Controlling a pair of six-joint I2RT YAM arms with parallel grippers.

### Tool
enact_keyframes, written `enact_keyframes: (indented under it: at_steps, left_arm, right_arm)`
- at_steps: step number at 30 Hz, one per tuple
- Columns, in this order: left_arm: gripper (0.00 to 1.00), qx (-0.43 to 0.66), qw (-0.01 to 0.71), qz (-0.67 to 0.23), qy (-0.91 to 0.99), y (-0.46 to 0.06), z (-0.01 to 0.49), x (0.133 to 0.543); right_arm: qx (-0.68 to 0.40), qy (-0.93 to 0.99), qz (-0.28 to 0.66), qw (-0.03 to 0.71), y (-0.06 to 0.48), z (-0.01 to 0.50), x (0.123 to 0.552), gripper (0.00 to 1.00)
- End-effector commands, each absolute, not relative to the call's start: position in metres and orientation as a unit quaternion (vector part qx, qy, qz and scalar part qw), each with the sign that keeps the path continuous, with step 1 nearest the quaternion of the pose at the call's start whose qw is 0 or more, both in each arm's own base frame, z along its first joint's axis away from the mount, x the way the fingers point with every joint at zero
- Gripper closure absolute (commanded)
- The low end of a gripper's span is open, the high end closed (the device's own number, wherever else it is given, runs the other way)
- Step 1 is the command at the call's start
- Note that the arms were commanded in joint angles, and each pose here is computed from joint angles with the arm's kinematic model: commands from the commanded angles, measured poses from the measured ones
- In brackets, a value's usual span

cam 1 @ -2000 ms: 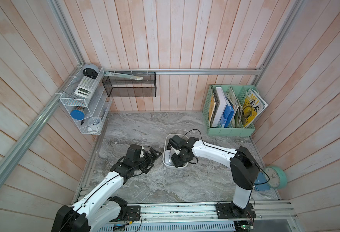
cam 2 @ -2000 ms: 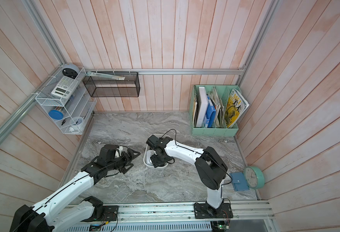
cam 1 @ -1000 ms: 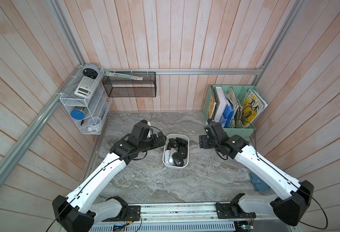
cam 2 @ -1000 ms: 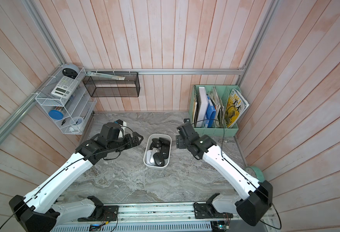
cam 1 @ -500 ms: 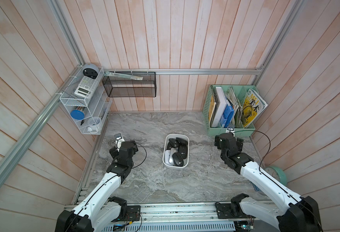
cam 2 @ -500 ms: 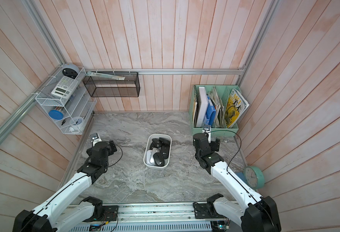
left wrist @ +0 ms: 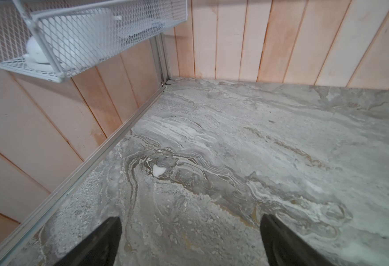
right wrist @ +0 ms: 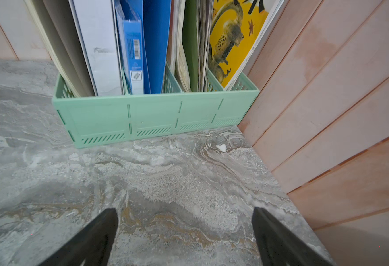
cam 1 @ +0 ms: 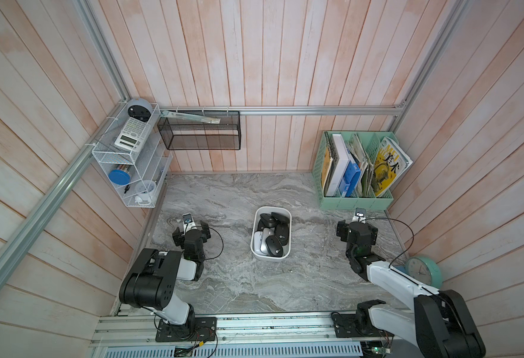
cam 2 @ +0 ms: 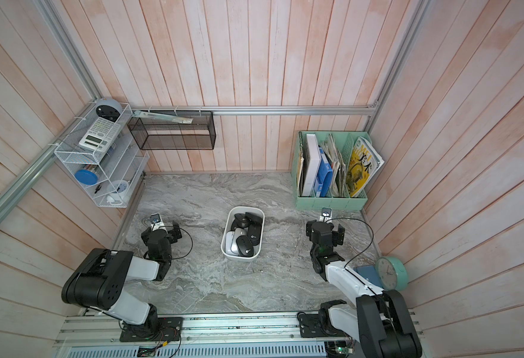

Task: Put the mouse in the storage box
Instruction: Reset both arms

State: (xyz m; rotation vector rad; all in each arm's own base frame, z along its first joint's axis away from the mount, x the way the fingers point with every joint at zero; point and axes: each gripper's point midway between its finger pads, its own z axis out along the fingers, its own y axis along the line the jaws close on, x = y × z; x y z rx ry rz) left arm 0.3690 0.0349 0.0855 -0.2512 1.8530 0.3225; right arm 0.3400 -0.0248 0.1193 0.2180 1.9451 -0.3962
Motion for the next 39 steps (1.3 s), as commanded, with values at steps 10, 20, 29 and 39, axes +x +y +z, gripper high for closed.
enact_keyframes:
  at_steps: [10, 20, 29, 39]
  left_arm:
    - [0.0, -0.116, 0.629, 0.122, 0.759, 0.037, 0.118, 0.385]
    - [0.0, -0.114, 0.626, 0.123, 0.762, 0.036, 0.117, 0.386]
    - [0.0, -0.114, 0.624, 0.121, 0.764, 0.036, 0.117, 0.388]
    - [0.0, -0.114, 0.623, 0.122, 0.764, 0.036, 0.117, 0.388]
  right_arm:
    - [0.03, 0.779, -0.099, 0.618, -0.003, 0.103, 0.383, 0.02]
    - [0.061, 0.8, -0.099, 0.589, -0.016, 0.097, 0.389, 0.02]
    - [0.05, 0.799, -0.093, 0.592, -0.012, 0.097, 0.389, 0.02]
    - [0.054, 0.808, -0.077, 0.581, -0.014, 0.095, 0.394, 0.03]
